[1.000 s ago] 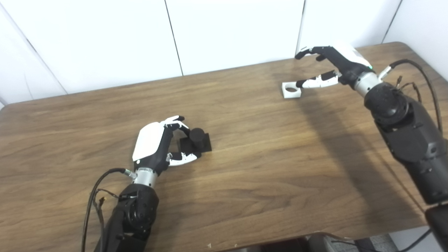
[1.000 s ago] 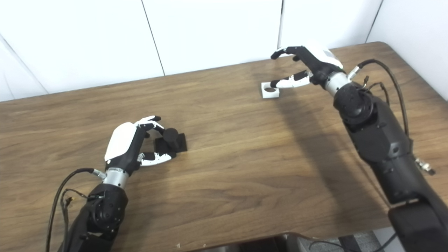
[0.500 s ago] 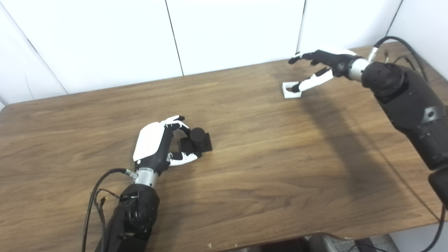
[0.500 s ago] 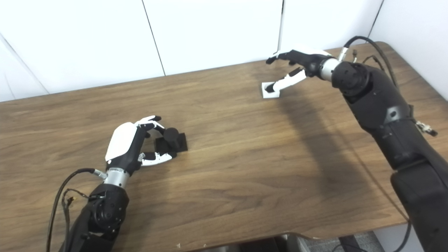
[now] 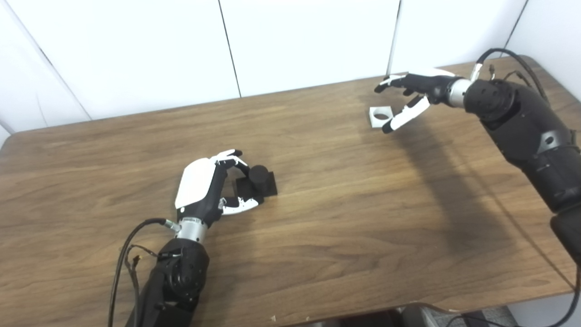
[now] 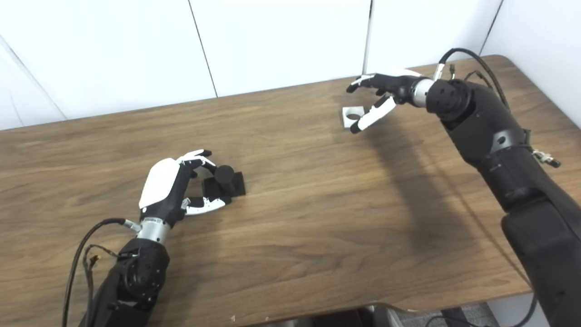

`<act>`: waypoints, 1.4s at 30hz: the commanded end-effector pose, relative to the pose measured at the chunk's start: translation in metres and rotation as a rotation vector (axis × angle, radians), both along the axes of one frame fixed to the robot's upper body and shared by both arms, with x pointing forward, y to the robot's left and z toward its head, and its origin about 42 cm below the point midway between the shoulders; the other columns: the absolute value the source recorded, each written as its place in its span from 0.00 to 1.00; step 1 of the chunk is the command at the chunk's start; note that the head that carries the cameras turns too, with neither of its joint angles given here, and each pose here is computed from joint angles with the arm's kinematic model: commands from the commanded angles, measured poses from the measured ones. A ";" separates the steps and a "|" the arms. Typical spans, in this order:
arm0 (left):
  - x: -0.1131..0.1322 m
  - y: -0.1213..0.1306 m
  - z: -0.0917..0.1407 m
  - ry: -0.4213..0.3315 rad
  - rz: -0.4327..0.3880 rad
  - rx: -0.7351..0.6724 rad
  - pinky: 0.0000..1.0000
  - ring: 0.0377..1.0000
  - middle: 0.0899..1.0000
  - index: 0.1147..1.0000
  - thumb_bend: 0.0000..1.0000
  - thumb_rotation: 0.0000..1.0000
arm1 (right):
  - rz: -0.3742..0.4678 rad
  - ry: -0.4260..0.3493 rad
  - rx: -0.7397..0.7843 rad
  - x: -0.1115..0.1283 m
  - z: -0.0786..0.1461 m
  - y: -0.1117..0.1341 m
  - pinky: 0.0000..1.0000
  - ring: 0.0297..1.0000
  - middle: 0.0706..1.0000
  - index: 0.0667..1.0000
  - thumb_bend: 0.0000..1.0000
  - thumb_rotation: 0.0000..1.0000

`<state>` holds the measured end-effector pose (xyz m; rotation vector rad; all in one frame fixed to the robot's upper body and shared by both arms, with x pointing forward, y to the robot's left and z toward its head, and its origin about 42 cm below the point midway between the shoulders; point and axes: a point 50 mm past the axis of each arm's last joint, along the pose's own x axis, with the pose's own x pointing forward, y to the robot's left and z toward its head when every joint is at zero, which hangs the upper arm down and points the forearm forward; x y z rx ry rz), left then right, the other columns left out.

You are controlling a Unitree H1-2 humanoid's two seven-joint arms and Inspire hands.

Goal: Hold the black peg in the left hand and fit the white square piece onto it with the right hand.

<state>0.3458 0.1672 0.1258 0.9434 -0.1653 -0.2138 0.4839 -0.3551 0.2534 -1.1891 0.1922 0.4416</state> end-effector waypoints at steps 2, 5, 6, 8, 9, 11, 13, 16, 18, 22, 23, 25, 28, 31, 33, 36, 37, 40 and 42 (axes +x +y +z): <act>-0.013 0.012 -0.035 0.157 0.017 0.061 0.63 0.82 0.82 0.42 0.52 0.07 | 0.002 -0.077 0.026 0.011 0.032 0.003 0.99 1.00 1.00 0.88 0.98 0.43; -0.013 0.013 -0.035 0.159 0.017 0.062 0.64 0.82 0.82 0.42 0.52 0.07 | -0.005 -0.069 0.038 0.010 0.027 0.003 1.00 1.00 1.00 0.88 0.99 0.43; -0.013 0.013 -0.035 0.157 0.016 0.064 0.63 0.82 0.82 0.42 0.52 0.07 | -0.009 -0.066 0.037 0.010 0.026 0.003 1.00 1.00 1.00 0.88 0.98 0.42; -0.013 0.014 -0.036 0.152 0.014 0.068 0.63 0.82 0.81 0.42 0.52 0.07 | -0.016 -0.065 0.037 0.011 0.023 0.002 0.99 1.00 1.00 0.88 0.98 0.43; -0.013 0.014 -0.036 0.153 0.016 0.068 0.63 0.81 0.81 0.42 0.52 0.07 | -0.016 -0.069 0.035 0.011 0.021 0.002 0.99 1.00 1.00 0.88 0.98 0.43; -0.013 0.014 -0.035 0.156 0.017 0.063 0.63 0.82 0.82 0.42 0.52 0.07 | -0.016 -0.081 0.030 0.012 0.016 0.001 0.97 1.00 1.00 0.87 0.97 0.42; -0.014 0.014 -0.035 0.155 0.015 0.063 0.63 0.82 0.82 0.42 0.52 0.07 | -0.019 -0.091 0.027 0.012 0.011 0.001 0.96 1.00 0.99 0.87 0.95 0.41; -0.015 0.015 -0.035 0.154 0.016 0.066 0.63 0.82 0.82 0.42 0.52 0.07 | -0.023 -0.104 0.029 0.012 0.006 0.001 0.95 1.00 0.99 0.86 0.92 0.39; -0.015 0.015 -0.035 0.157 0.017 0.064 0.63 0.82 0.82 0.42 0.52 0.07 | -0.028 -0.111 0.034 0.012 0.003 0.001 0.94 1.00 0.98 0.85 0.91 0.38; -0.016 0.017 -0.035 0.155 0.019 0.065 0.63 0.82 0.81 0.42 0.52 0.07 | -0.036 -0.119 0.021 0.014 -0.001 0.000 0.92 1.00 0.97 0.84 0.88 0.37; -0.016 0.018 -0.035 0.156 0.021 0.067 0.63 0.81 0.81 0.42 0.52 0.07 | -0.036 -0.122 0.011 0.015 -0.001 -0.001 0.92 1.00 0.97 0.84 0.88 0.37; -0.016 0.019 -0.035 0.157 0.023 0.068 0.64 0.82 0.81 0.42 0.52 0.07 | -0.034 -0.127 -0.004 0.017 -0.002 -0.001 0.90 1.00 0.97 0.83 0.88 0.37; -0.016 0.021 -0.035 0.159 0.025 0.067 0.64 0.82 0.82 0.42 0.52 0.07 | -0.040 -0.125 -0.036 0.019 -0.001 -0.004 0.89 1.00 0.96 0.83 0.89 0.41; -0.017 0.023 -0.035 0.156 0.024 0.068 0.64 0.82 0.82 0.42 0.52 0.07 | -0.046 -0.133 -0.034 0.019 -0.001 -0.005 0.88 0.99 0.95 0.82 0.88 0.40; -0.017 0.023 -0.035 0.155 0.024 0.068 0.64 0.81 0.82 0.42 0.52 0.07 | -0.050 -0.144 -0.019 0.018 -0.003 -0.006 0.89 0.99 0.94 0.80 0.87 0.38; -0.017 0.022 -0.034 0.159 0.023 0.069 0.64 0.82 0.82 0.42 0.52 0.07 | -0.055 -0.176 -0.013 0.016 -0.006 -0.004 0.87 0.96 0.92 0.75 0.84 0.32; -0.017 0.022 -0.034 0.159 0.022 0.068 0.64 0.82 0.82 0.42 0.52 0.07 | -0.055 -0.191 -0.019 0.015 -0.008 -0.003 0.86 0.95 0.91 0.73 0.83 0.31; -0.017 0.021 -0.033 0.162 0.020 0.069 0.64 0.82 0.82 0.42 0.52 0.07 | -0.060 -0.218 -0.023 0.013 -0.010 -0.003 0.86 0.94 0.89 0.69 0.80 0.30; -0.017 0.020 -0.033 0.162 0.022 0.066 0.64 0.82 0.82 0.42 0.52 0.07 | -0.067 -0.227 -0.013 0.011 -0.011 -0.003 0.87 0.94 0.89 0.68 0.79 0.29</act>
